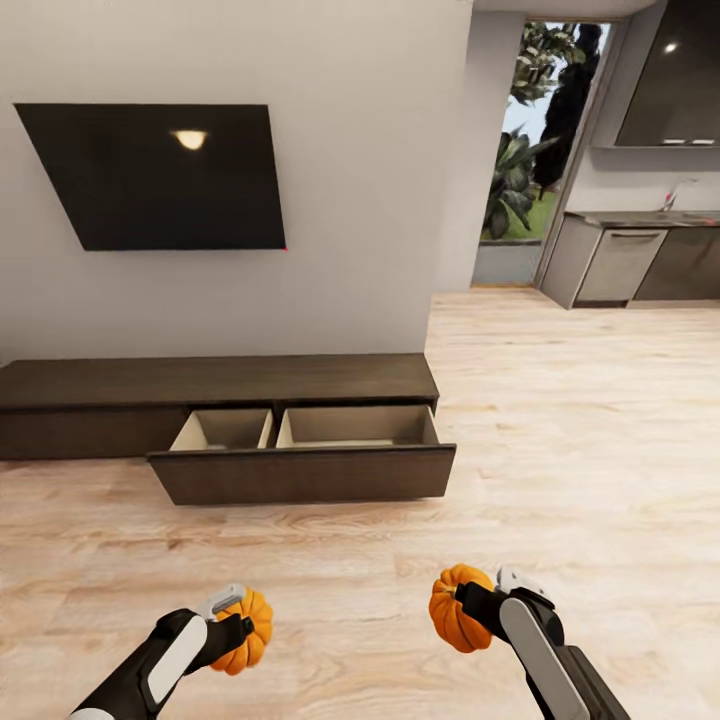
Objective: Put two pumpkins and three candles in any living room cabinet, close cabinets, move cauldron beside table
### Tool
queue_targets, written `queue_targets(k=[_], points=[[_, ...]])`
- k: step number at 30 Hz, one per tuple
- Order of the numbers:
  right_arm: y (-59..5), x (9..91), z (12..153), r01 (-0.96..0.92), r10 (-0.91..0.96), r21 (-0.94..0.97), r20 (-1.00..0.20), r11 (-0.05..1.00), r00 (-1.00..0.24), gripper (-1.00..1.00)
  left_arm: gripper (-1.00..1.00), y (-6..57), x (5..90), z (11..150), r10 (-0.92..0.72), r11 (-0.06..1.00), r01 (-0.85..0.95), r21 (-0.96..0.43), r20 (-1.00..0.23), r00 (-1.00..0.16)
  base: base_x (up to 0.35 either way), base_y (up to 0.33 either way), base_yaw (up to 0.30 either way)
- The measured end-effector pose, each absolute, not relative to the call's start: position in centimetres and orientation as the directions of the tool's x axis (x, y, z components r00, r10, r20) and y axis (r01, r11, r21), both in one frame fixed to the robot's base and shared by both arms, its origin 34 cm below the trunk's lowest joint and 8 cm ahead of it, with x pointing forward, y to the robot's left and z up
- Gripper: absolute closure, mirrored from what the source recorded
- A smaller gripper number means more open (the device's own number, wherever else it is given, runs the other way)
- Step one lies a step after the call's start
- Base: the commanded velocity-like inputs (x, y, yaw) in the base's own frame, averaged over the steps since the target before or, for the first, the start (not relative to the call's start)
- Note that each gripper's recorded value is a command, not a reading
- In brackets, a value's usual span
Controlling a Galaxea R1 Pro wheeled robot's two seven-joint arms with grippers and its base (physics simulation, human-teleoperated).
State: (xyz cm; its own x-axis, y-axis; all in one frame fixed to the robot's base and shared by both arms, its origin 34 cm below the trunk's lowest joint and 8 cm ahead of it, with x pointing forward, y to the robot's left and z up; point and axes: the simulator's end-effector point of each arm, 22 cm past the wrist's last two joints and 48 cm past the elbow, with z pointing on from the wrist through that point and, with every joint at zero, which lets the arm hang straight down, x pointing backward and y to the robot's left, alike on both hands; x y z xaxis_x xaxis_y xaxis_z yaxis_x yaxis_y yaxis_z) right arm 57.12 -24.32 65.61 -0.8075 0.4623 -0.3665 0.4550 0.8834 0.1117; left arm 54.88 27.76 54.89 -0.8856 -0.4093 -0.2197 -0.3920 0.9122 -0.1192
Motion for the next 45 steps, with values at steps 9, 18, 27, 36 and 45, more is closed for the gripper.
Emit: queue_targets(k=[9, 18, 27, 36, 45], points=[[-22.1, 62.3, 76.2, 0.252, 0.303, 0.173, -0.424, 0.952, -0.854, 1.0, 1.0, 22.8, 62.4, 68.0, -0.233, 0.948, -0.177, -0.264, -0.201, -0.951, 0.0, 0.0, 0.001], [-22.3, 63.7, 79.7, 0.245, 0.313, 0.205, -0.443, 0.948, -0.84, 1.0, 1.0, 19.8, 65.4, 73.0, -0.28, 0.908, -0.174, -0.38, -0.244, -0.928, 0.0, 0.0, 0.0], [-22.2, 63.9, 81.5, 0.264, 0.361, 0.27, -0.424, 0.926, -0.831, 1.0, 1.0, 20.6, 66.5, 75.3, -0.351, 0.876, -0.226, -0.425, -0.241, -0.905, 0.0, 0.0, 0.0], [-21.8, 63.8, 82.8, 0.262, 0.367, 0.288, -0.414, 0.921, -0.833, 1.0, 1.0, 19.4, 66.6, 77.3, -0.395, 0.826, -0.247, -0.506, -0.208, -0.895, 0.0, 0.0, 0.0], [-21.7, 63.7, 83.3, 0.262, 0.367, 0.291, -0.41, 0.92, -0.835, 1.0, 1.0, 16.9, 66.6, 79.2, -0.441, 0.732, -0.266, -0.627, -0.137, -0.887, 0.004, 0.0, 0.0]])
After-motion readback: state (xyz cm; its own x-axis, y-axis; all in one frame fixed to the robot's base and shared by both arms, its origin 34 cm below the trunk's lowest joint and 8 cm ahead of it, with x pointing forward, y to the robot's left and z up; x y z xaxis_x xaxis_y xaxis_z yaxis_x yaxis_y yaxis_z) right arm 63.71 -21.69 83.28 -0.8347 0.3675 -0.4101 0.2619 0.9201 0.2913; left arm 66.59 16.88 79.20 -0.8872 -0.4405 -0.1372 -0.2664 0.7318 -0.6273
